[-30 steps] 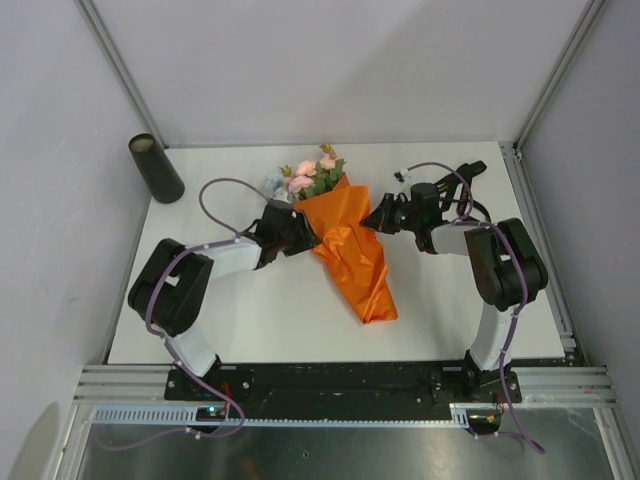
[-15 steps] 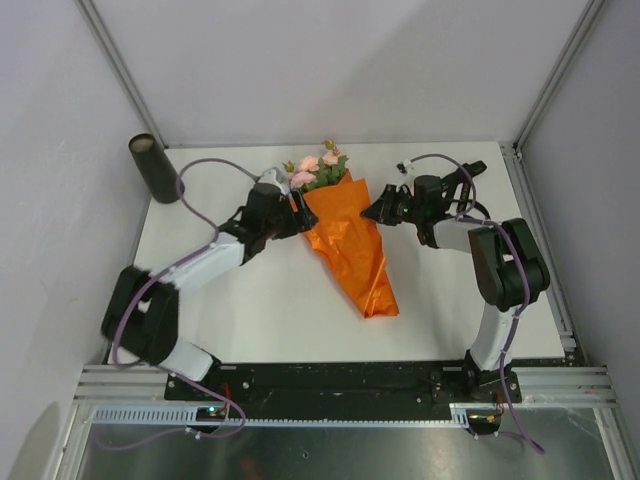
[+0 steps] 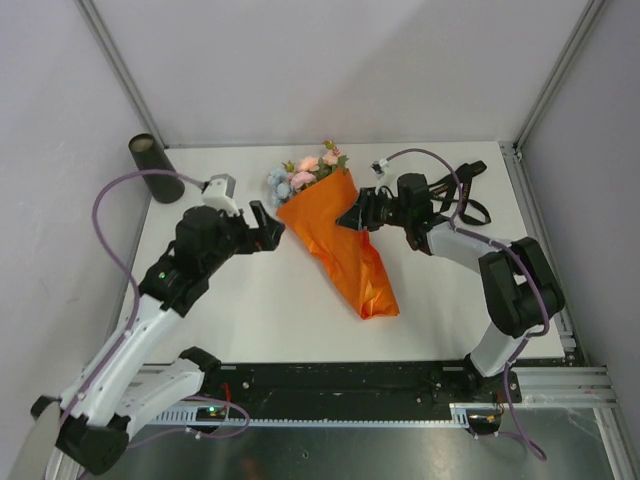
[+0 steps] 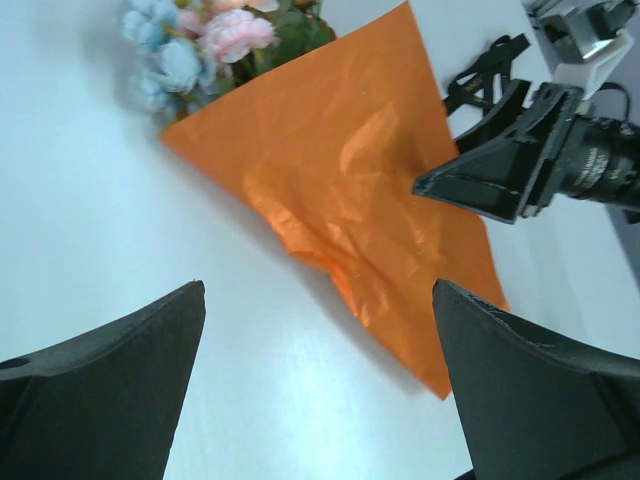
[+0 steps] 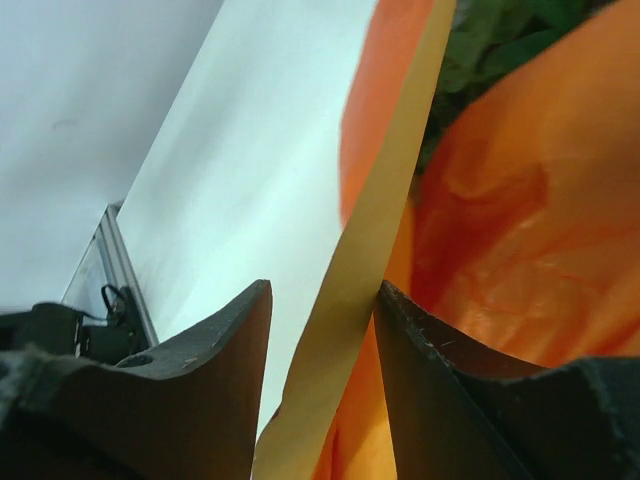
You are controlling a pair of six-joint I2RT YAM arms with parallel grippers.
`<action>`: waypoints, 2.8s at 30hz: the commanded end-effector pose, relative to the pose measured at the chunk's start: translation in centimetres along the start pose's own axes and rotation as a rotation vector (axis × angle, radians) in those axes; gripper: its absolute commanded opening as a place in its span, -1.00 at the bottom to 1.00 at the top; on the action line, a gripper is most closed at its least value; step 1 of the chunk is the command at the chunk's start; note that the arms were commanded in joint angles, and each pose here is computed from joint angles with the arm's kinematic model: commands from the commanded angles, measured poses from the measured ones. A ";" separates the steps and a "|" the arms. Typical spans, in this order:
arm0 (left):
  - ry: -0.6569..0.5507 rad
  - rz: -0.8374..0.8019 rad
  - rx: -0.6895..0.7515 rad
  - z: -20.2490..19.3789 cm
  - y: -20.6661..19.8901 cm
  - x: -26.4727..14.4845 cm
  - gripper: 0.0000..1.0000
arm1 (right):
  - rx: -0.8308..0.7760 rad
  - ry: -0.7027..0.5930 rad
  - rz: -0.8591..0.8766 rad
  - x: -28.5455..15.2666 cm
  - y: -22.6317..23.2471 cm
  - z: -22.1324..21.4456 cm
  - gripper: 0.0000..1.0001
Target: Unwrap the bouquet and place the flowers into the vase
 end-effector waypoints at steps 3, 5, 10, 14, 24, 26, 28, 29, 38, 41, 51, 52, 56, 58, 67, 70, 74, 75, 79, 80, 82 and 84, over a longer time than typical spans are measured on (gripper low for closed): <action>-0.045 0.246 0.176 -1.4 5.9 -4.1 0.99 | -0.072 0.034 0.068 0.2 5.3 -1.3 0.07; -0.073 0.304 0.186 -1.1 6.9 -5.0 0.99 | -0.084 0.047 0.083 0.6 6.6 -2.1 0.08; -0.109 0.332 0.178 -0.7 7.4 -5.9 0.99 | -0.118 0.081 0.083 2.1 9.2 -4.7 0.12; -0.122 0.356 0.174 -0.4 7.7 -6.2 0.99 | -0.156 0.100 0.066 3.8 10.4 -7.2 0.13; -0.127 0.371 0.174 -0.4 7.9 -6.4 0.99 | -0.174 0.184 0.064 6.6 11.9 -13.1 0.29; -0.129 0.377 0.175 -0.3 8.0 -6.4 0.99 | -0.180 0.200 0.063 6.8 11.9 -13.9 0.31; -0.129 0.376 0.173 -0.4 8.0 -6.4 0.99 | -0.181 0.213 0.068 6.9 12.1 -14.5 0.31; -0.127 0.371 0.172 -0.4 8.0 -6.4 0.99 | -0.180 0.215 0.071 6.9 12.2 -14.6 0.31; -0.049 0.277 0.157 -1.7 6.5 -4.9 0.99 | -0.171 0.195 0.116 5.4 14.7 -12.8 0.31; -0.032 0.254 0.151 -1.9 6.1 -4.6 0.99 | -0.185 0.169 0.115 4.4 15.6 -11.6 0.36; -0.021 0.248 0.158 -2.0 6.0 -4.4 0.99 | -0.215 0.195 0.094 3.8 15.2 -11.9 0.26; -0.021 0.247 0.159 -2.1 6.0 -4.4 0.99 | -0.219 0.205 0.092 3.8 15.1 -12.2 0.25; -0.017 0.250 0.163 -2.1 6.1 -4.3 0.99 | -0.262 0.237 0.021 4.2 13.5 -13.7 0.04; -0.014 0.251 0.164 -2.1 6.1 -4.2 0.99 | -0.267 0.261 -0.011 4.6 12.6 -14.7 -0.07; -0.005 0.243 0.160 -2.2 5.9 -4.0 0.99 | -0.291 0.336 -0.057 6.8 10.9 -19.8 -0.24; -0.005 0.242 0.148 -2.2 5.9 -4.0 0.99 | -0.292 0.344 -0.085 7.2 10.0 -20.6 -0.26; 0.001 0.235 0.100 -2.5 5.6 -3.7 0.99 | -0.297 0.336 -0.122 7.4 9.1 -20.7 -0.22; 0.002 0.231 0.085 -2.5 5.4 -3.7 0.99 | -0.298 0.334 -0.128 7.4 9.0 -20.7 -0.18; 0.014 0.238 0.032 -3.0 5.5 -3.3 0.99 | -0.306 0.326 -0.128 7.7 9.0 -20.7 -0.09; 0.016 0.244 0.023 -3.1 5.5 -3.2 0.99 | -0.309 0.326 -0.134 7.9 8.9 -20.8 -0.09; 0.018 0.258 -0.003 -3.2 5.6 -3.0 0.99 | -0.318 0.322 -0.151 7.9 8.8 -20.7 -0.09; 0.022 0.270 -0.038 -3.5 5.7 -2.8 0.99 | -0.316 0.313 -0.160 7.7 9.2 -20.3 -0.09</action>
Point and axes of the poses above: each gripper's point midway between its finger pads, its own x axis out along the fingers, its own y axis along the line the jaws close on, z = x × y, the point moved 2 cm from there along -x, back along the fingers, and after that the axes turned 2 degrees about x, right-handed, at the moved point
